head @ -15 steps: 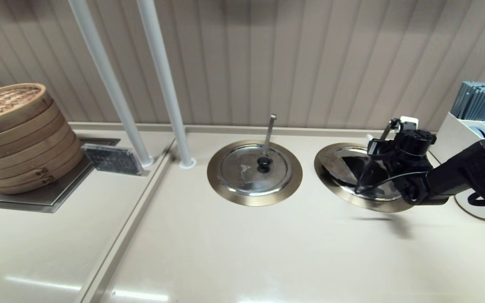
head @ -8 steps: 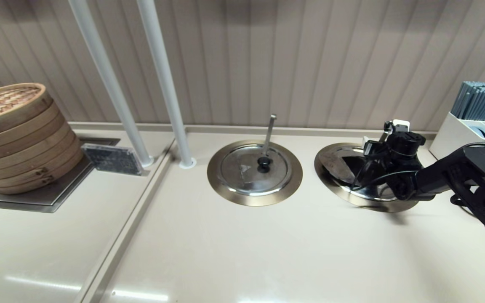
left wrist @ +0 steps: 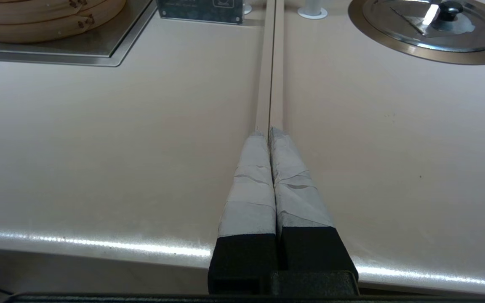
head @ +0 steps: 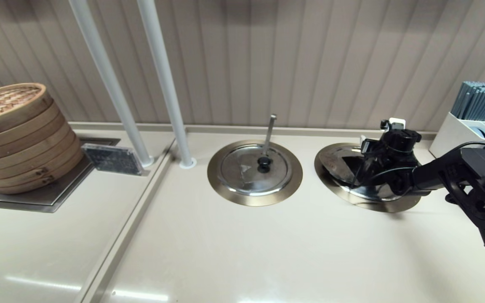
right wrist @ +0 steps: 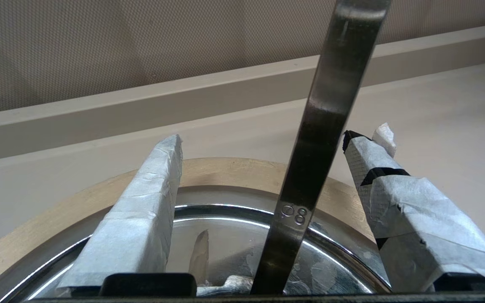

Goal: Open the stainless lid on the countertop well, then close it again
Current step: Stir with a spoon

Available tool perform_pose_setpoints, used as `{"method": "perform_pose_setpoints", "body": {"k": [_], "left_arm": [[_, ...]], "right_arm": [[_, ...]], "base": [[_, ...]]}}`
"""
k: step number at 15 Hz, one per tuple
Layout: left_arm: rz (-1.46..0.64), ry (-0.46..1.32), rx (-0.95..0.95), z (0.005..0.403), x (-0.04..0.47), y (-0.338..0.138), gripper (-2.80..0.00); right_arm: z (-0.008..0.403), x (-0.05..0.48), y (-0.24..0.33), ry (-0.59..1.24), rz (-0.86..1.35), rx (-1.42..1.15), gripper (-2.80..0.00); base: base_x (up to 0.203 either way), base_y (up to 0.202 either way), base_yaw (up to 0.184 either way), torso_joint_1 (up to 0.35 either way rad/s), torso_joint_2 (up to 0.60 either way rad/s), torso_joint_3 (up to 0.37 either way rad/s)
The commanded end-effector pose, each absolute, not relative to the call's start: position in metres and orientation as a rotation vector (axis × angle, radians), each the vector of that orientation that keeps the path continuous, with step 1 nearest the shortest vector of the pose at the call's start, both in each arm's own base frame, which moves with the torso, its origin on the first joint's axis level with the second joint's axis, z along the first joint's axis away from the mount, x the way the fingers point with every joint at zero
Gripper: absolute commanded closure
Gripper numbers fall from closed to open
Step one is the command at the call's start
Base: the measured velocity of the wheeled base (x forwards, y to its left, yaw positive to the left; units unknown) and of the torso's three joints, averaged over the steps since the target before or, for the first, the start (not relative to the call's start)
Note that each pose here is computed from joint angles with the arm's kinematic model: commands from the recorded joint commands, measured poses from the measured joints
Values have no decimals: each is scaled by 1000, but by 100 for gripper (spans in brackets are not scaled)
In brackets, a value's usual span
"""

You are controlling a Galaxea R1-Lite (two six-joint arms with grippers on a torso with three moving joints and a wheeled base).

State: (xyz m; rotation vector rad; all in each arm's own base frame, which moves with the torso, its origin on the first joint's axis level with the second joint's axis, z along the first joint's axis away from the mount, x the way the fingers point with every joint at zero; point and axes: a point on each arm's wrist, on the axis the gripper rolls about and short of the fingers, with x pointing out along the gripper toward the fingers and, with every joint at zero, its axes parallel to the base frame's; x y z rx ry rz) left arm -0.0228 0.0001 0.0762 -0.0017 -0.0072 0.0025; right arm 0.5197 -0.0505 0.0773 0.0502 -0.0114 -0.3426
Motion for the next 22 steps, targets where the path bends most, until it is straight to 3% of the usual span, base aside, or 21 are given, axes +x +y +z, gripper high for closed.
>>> {"method": "perform_pose_setpoints", "body": {"k": [1, 3, 4, 17, 22], "left_arm": [[3, -8, -2, 76, -23, 0, 0], [3, -8, -2, 76, -23, 0, 0], [3, -8, -2, 76, -23, 0, 0], [3, -8, -2, 76, -23, 0, 0], [3, -8, -2, 76, -23, 0, 0]], "right_arm": [[79, 524, -51, -28, -344, 52, -280], [76, 528, -51, -23, -345, 51, -280], [75, 528, -51, -15, -345, 51, 0], [84, 526, -52, -34, -354, 58, 0], [108, 482, -47, 23, -352, 64, 0]], "base": [[0, 0, 0, 0, 0, 0], [0, 0, 0, 0, 0, 0], [0, 0, 0, 0, 0, 0], [0, 0, 0, 0, 0, 0], [0, 0, 0, 0, 0, 0]]}}
